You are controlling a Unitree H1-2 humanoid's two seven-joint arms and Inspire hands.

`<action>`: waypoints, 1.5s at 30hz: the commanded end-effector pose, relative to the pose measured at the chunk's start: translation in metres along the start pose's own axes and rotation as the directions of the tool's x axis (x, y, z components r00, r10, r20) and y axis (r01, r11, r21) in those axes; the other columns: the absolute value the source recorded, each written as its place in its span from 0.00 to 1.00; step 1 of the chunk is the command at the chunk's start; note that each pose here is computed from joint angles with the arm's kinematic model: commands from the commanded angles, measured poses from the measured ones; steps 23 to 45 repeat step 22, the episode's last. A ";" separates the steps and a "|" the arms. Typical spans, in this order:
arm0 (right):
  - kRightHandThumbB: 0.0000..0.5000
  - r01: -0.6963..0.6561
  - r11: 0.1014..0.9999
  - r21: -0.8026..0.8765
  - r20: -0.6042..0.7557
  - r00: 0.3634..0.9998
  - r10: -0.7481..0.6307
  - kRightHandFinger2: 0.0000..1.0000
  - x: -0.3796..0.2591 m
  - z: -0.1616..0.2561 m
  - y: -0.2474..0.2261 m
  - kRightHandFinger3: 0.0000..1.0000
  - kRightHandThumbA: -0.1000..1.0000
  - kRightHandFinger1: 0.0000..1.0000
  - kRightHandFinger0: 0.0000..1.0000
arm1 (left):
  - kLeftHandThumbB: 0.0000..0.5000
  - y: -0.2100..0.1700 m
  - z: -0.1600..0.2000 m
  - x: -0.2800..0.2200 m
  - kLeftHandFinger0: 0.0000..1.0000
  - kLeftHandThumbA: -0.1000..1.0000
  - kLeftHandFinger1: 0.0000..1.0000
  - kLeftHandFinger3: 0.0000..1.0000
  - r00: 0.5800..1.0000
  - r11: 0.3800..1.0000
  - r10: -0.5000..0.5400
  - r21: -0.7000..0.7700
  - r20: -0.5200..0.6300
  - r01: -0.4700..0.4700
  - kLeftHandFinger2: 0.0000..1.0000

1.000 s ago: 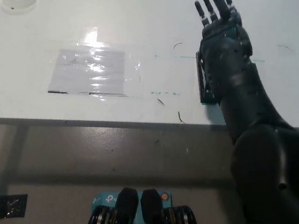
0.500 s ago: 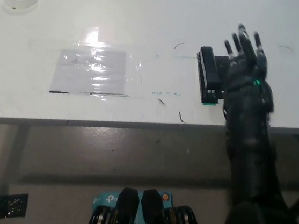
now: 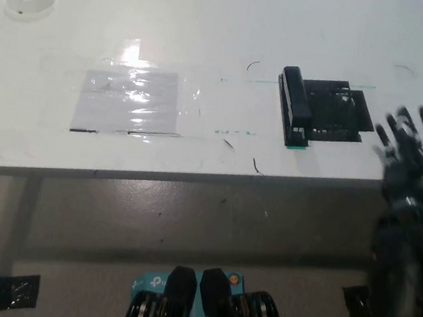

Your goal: A stapler is kept infront of the robot on the black mark on the desk and the robot uses its right hand to lift the top of the stapler to open it

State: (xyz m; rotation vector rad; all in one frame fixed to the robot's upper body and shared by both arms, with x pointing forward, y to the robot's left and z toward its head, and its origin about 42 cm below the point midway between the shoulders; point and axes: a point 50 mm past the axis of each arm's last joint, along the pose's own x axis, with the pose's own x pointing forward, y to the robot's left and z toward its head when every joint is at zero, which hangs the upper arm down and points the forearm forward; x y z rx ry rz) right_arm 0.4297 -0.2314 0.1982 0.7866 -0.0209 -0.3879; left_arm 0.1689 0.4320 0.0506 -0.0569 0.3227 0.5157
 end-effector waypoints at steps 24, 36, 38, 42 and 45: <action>0.14 0.124 0.736 -0.665 0.252 0.966 0.065 0.58 -0.052 -0.030 -0.156 0.67 0.68 0.51 0.46 | 0.52 0.017 0.031 0.013 0.43 1.00 0.47 0.76 0.998 0.999 -0.001 0.054 0.069 -0.003 0.61; 0.14 0.124 0.736 -0.665 0.252 0.966 0.065 0.58 -0.052 -0.030 -0.156 0.67 0.68 0.51 0.46 | 0.52 0.017 0.031 0.013 0.43 1.00 0.47 0.76 0.998 0.999 -0.001 0.054 0.069 -0.003 0.61; 0.14 0.124 0.736 -0.665 0.252 0.966 0.065 0.58 -0.052 -0.030 -0.156 0.67 0.68 0.51 0.46 | 0.52 0.017 0.031 0.013 0.43 1.00 0.47 0.76 0.998 0.999 -0.001 0.054 0.069 -0.003 0.61; 0.14 0.124 0.736 -0.665 0.252 0.966 0.065 0.58 -0.052 -0.030 -0.156 0.67 0.68 0.51 0.46 | 0.52 0.017 0.031 0.013 0.43 1.00 0.47 0.76 0.998 0.999 -0.001 0.054 0.069 -0.003 0.61; 0.14 0.124 0.736 -0.665 0.252 0.966 0.065 0.58 -0.052 -0.030 -0.156 0.67 0.68 0.51 0.46 | 0.52 0.017 0.031 0.013 0.43 1.00 0.47 0.76 0.998 0.999 -0.001 0.054 0.069 -0.003 0.61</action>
